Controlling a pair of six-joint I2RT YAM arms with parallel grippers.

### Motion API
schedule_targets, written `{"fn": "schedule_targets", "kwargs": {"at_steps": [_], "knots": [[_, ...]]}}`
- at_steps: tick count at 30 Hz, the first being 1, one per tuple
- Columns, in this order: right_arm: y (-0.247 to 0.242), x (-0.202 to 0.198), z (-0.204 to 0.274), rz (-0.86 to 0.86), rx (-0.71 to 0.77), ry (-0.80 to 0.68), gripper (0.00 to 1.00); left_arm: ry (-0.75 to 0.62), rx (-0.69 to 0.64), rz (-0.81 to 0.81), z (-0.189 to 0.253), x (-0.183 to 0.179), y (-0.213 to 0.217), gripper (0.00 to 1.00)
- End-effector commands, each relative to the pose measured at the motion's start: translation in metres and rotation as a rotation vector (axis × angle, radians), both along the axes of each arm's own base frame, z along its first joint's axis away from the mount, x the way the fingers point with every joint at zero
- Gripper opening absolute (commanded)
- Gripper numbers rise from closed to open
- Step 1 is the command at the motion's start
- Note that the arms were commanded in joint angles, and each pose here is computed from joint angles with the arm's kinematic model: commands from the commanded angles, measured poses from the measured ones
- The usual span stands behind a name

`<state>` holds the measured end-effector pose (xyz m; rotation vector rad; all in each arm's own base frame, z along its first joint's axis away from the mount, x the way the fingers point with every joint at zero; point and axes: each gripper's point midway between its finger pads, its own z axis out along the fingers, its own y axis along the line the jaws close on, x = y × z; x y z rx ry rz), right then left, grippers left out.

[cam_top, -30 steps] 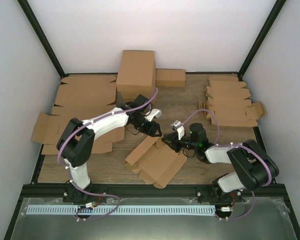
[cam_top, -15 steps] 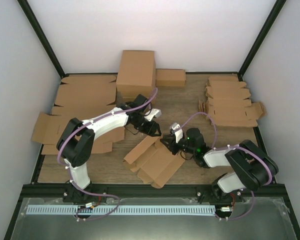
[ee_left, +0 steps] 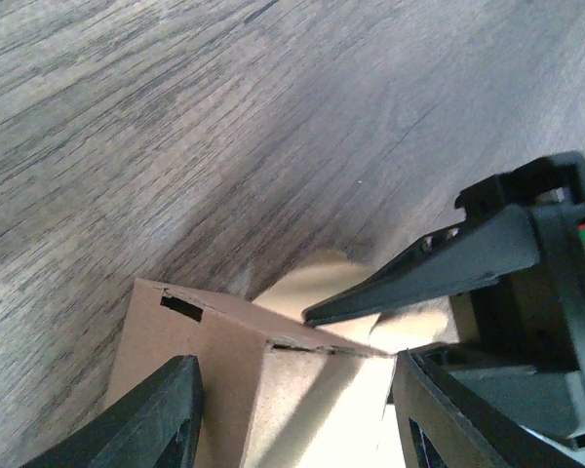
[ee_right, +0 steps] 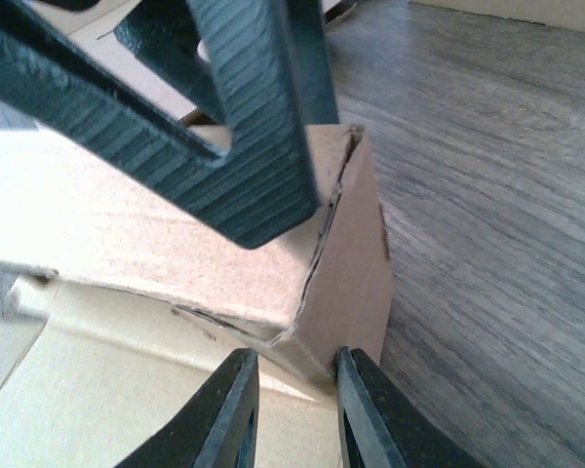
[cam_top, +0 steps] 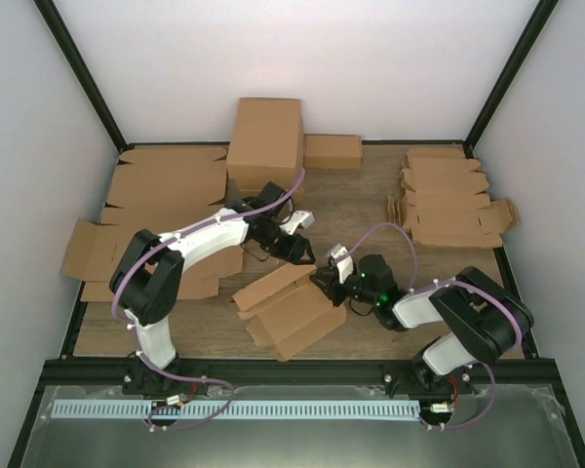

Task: Fold the paper box

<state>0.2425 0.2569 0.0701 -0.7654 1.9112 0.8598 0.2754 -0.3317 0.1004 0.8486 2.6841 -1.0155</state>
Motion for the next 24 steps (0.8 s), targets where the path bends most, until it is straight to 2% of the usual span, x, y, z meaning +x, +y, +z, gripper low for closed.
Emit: {"fn": "schedule_targets", "kwargs": {"at_steps": [1,9,15,24], "knots": [[0.018,-0.002,0.007,0.027,-0.007,-0.08,0.26,0.003,-0.086,-0.066,0.016,-0.013,-0.011,0.56],[0.02,0.008,0.014,-0.059,0.011,-0.161,0.29,0.017,-0.097,-0.042,0.015,-0.013,-0.004,0.56],[0.026,0.012,0.02,-0.132,-0.01,-0.24,0.38,0.021,-0.086,-0.017,0.009,-0.008,0.004,0.57],[0.01,0.041,0.015,-0.38,-0.041,-0.242,0.33,0.036,-0.084,0.014,0.005,-0.003,0.014,0.57]]}}
